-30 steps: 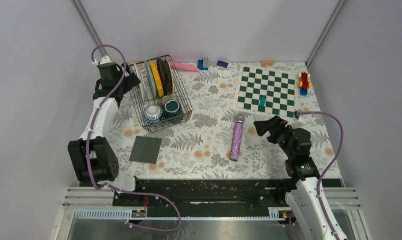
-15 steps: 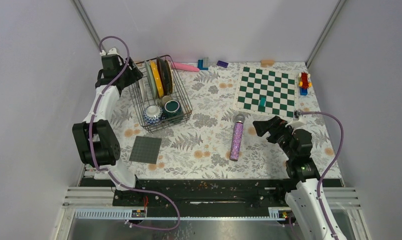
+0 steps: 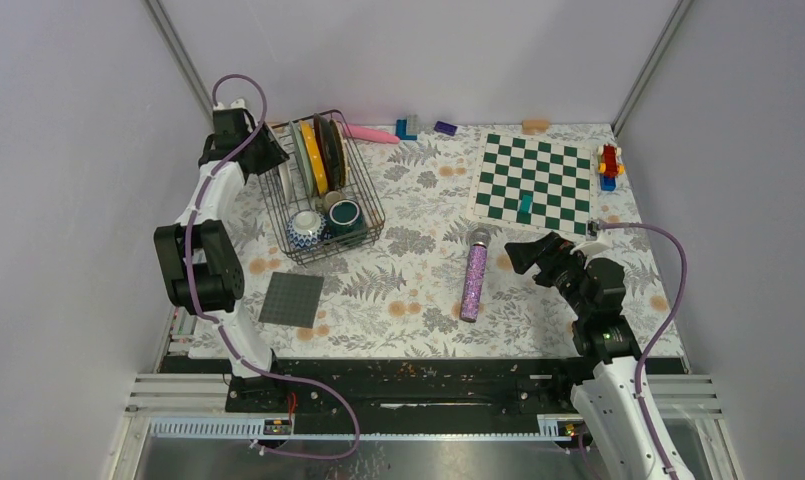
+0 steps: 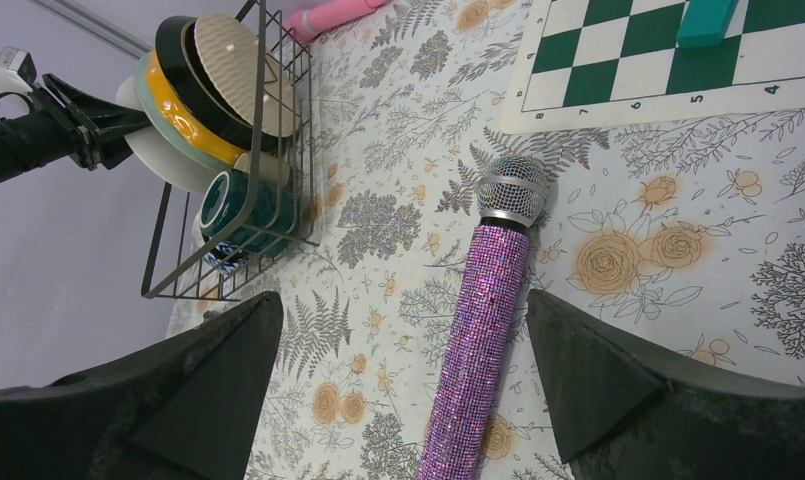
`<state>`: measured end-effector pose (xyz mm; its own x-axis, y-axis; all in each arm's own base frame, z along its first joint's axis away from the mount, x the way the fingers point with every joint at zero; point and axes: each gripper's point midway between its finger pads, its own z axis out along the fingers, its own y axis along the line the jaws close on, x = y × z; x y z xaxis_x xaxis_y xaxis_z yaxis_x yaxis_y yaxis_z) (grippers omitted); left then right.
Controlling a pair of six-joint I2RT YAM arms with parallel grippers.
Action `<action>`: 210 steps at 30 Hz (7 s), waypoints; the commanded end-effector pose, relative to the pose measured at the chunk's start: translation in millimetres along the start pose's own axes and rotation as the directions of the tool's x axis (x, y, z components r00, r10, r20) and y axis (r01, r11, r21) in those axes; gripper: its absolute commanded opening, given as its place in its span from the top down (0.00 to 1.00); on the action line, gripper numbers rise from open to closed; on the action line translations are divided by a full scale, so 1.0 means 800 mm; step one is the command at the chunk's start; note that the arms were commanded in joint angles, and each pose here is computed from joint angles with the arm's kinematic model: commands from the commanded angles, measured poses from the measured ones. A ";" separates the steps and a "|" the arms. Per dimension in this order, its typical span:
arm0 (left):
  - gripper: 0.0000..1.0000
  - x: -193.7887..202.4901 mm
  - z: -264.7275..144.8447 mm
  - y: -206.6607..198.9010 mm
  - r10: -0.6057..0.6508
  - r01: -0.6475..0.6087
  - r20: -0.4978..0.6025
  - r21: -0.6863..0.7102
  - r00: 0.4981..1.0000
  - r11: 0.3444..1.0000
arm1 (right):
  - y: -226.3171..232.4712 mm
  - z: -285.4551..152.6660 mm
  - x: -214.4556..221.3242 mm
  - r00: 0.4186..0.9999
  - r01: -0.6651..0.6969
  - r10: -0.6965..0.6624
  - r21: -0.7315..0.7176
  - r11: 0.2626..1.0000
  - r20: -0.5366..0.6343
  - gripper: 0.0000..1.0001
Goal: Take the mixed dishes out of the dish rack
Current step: Pick up the plate from the dish rack, then place the plate at the center of the board.
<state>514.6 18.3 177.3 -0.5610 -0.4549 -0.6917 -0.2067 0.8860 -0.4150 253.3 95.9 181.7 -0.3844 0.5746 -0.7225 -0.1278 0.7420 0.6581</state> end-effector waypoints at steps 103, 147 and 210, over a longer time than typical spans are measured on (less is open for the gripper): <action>1.00 0.367 -0.344 -0.344 0.600 -0.843 0.627 -0.186 -0.497 -0.504 | 0.128 -0.039 0.032 0.792 -0.514 0.363 -0.216 0.830 -0.490 0.05; 0.01 0.343 -0.457 -0.376 0.384 -0.935 0.909 -0.019 -0.165 -0.355 | 0.068 -0.011 0.046 0.814 -0.519 0.471 -0.061 0.852 -0.340 1.00; 0.01 0.182 -0.241 -0.097 -0.007 -0.025 0.311 0.098 0.951 0.995 | 0.077 0.069 0.247 0.717 -0.074 0.130 0.111 0.991 -0.685 0.44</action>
<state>294.1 -95.3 214.8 -0.3015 -0.4497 -0.8408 -0.1525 0.8932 -0.4231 206.7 270.8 46.0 -0.9441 0.2488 -0.2162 0.0397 0.7370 0.6747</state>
